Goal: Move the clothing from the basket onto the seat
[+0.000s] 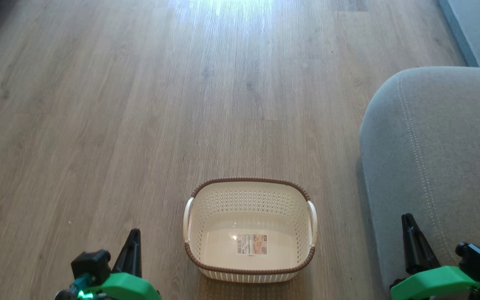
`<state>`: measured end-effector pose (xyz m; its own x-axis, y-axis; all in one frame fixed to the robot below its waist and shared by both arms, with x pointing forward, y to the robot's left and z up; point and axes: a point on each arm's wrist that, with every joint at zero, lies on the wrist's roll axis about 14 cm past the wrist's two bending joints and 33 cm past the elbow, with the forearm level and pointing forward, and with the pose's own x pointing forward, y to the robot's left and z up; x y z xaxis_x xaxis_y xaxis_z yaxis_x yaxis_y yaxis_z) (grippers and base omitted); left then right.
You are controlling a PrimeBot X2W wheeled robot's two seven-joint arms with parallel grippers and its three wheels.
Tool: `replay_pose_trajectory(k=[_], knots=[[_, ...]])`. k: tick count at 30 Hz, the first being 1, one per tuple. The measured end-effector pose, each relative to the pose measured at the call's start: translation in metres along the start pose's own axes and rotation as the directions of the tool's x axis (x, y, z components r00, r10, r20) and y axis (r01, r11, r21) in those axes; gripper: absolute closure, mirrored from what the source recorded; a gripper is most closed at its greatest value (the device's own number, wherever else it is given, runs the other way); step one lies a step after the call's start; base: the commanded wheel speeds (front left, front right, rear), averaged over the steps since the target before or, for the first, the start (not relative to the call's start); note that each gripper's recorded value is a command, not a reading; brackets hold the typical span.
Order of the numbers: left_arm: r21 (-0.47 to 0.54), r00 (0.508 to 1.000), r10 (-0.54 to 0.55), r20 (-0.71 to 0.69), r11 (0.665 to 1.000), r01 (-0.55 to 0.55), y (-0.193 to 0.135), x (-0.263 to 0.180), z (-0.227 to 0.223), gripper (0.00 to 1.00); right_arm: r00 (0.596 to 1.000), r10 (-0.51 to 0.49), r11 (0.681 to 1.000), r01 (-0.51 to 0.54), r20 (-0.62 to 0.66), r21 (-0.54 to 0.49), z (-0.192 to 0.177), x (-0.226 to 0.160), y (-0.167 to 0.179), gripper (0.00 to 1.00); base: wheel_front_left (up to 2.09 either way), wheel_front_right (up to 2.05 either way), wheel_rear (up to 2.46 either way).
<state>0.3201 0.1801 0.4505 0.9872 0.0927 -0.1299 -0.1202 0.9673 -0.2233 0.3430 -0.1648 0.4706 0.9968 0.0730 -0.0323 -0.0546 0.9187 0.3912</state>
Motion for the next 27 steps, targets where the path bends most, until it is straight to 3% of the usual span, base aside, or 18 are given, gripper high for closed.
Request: replay_pose_trajectory(k=[15,27], knots=[[-0.171,0.999,0.014,-0.042,0.985,-0.021,0.004,0.006,-0.002,1.0,0.999,-0.041,0.988,0.042,-0.007,0.148,0.003,0.004,-0.008,1.0,0.0,0.0,0.0],[-0.319,0.998,0.012,-0.06,0.947,-0.031,0.006,0.014,0.0,1.0,0.997,-0.077,0.957,0.078,-0.017,0.278,0.003,0.007,-0.016,1.0,0.0,0.0,0.0]])
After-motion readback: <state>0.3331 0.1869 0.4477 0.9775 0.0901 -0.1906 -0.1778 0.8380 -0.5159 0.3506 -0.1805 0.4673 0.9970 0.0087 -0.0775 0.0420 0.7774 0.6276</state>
